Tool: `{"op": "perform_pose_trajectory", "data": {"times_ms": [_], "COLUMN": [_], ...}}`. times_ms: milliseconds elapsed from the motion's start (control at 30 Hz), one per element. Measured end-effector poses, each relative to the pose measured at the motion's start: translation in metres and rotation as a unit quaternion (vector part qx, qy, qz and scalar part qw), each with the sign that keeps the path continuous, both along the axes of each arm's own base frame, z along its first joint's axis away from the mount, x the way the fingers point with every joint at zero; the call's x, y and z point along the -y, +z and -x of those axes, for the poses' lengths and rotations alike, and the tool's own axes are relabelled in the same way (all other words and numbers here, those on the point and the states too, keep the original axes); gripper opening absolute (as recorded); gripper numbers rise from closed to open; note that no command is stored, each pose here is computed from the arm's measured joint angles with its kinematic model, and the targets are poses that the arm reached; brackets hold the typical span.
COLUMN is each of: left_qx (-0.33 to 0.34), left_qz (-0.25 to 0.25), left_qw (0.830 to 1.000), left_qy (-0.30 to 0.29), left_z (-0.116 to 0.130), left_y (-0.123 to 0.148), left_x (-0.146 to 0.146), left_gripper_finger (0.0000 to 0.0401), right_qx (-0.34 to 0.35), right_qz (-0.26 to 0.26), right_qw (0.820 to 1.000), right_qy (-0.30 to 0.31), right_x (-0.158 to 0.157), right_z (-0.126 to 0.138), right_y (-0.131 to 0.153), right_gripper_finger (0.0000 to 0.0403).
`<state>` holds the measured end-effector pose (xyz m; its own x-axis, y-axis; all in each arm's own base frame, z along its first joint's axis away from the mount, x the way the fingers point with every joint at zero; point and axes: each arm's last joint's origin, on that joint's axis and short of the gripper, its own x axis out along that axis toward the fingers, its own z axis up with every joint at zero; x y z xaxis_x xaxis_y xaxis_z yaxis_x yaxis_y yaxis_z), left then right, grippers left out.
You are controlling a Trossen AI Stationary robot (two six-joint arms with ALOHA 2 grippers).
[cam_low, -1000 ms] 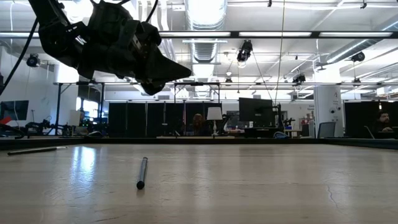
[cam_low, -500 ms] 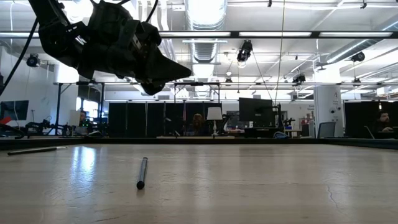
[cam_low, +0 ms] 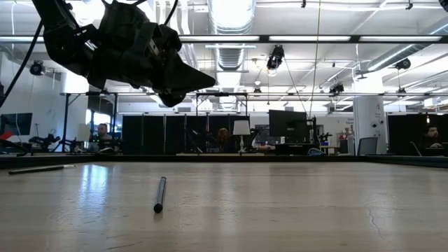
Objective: Put items in baskets/containers
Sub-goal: Put the black eyeshadow brush into the white organizer
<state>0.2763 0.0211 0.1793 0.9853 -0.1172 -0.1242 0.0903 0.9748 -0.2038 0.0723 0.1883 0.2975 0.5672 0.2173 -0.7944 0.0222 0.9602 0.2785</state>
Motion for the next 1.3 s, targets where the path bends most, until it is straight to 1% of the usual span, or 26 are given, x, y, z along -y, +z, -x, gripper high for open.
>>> {"op": "perform_pose_trajectory", "data": {"times_ms": [167,267,367,533,667,733,833,933,1000,1033,1100,1167,1300], "left_qx": [0.000,0.000,-0.001,-0.001,-0.001,-0.001,-0.001,-0.002,-0.002,-0.004,-0.006,-0.012,-0.032], "left_qz": [0.000,0.000,0.002,0.001,0.000,-0.002,-0.001,0.002,0.001,0.000,-0.001,-0.003,-0.004], "left_qw": [1.000,1.000,1.000,1.000,1.000,1.000,1.000,1.000,0.999,0.999,0.999,0.998,0.997], "left_qy": [0.000,0.001,0.017,0.029,0.029,0.029,0.029,0.030,0.035,0.040,0.052,0.063,0.074], "left_z": [0.000,0.000,0.000,0.000,0.000,0.000,0.000,0.000,0.000,0.000,0.000,0.000,0.001], "left_y": [0.000,0.000,0.000,0.000,0.000,0.000,0.000,0.000,0.000,-0.001,-0.001,-0.002,-0.006], "left_x": [0.000,0.000,-0.001,-0.002,-0.002,-0.002,-0.002,-0.002,-0.003,-0.003,-0.004,-0.005,-0.007], "left_gripper_finger": [0.0000,0.0000,0.0000,0.0000,0.0000,0.0000,0.0000,0.0000,0.0000,0.0000,0.0000,0.0000,0.0000], "right_qx": [-0.011,-0.017,-0.022,-0.027,-0.020,-0.010,0.003,0.009,0.015,0.020,0.039,0.065,0.130], "right_qz": [0.002,0.000,-0.005,-0.022,-0.028,-0.014,0.021,0.064,0.082,0.089,0.090,0.080,0.034], "right_qw": [1.000,1.000,0.999,0.999,0.999,1.000,1.000,0.998,0.996,0.996,0.995,0.993,0.986], "right_qy": [-0.018,-0.024,-0.030,-0.026,-0.021,-0.024,-0.022,-0.013,0.004,0.014,0.036,0.058,0.102], "right_x": [0.001,0.002,0.002,0.001,0.001,0.004,0.010,0.018,0.023,0.026,0.033,0.041,0.064], "right_z": [0.003,0.003,0.003,0.003,0.003,-0.001,-0.013,-0.030,-0.045,-0.052,-0.067,-0.084,-0.115], "right_y": [-0.011,-0.013,-0.012,-0.002,0.009,0.013,0.010,0.000,-0.007,-0.011,-0.020,-0.030,-0.055], "right_gripper_finger": [0.0014,0.0033,0.0061,0.0109,0.0124,0.0118,0.0094,0.0054,0.0023,0.0016,0.0010,0.0009,0.0008]}}
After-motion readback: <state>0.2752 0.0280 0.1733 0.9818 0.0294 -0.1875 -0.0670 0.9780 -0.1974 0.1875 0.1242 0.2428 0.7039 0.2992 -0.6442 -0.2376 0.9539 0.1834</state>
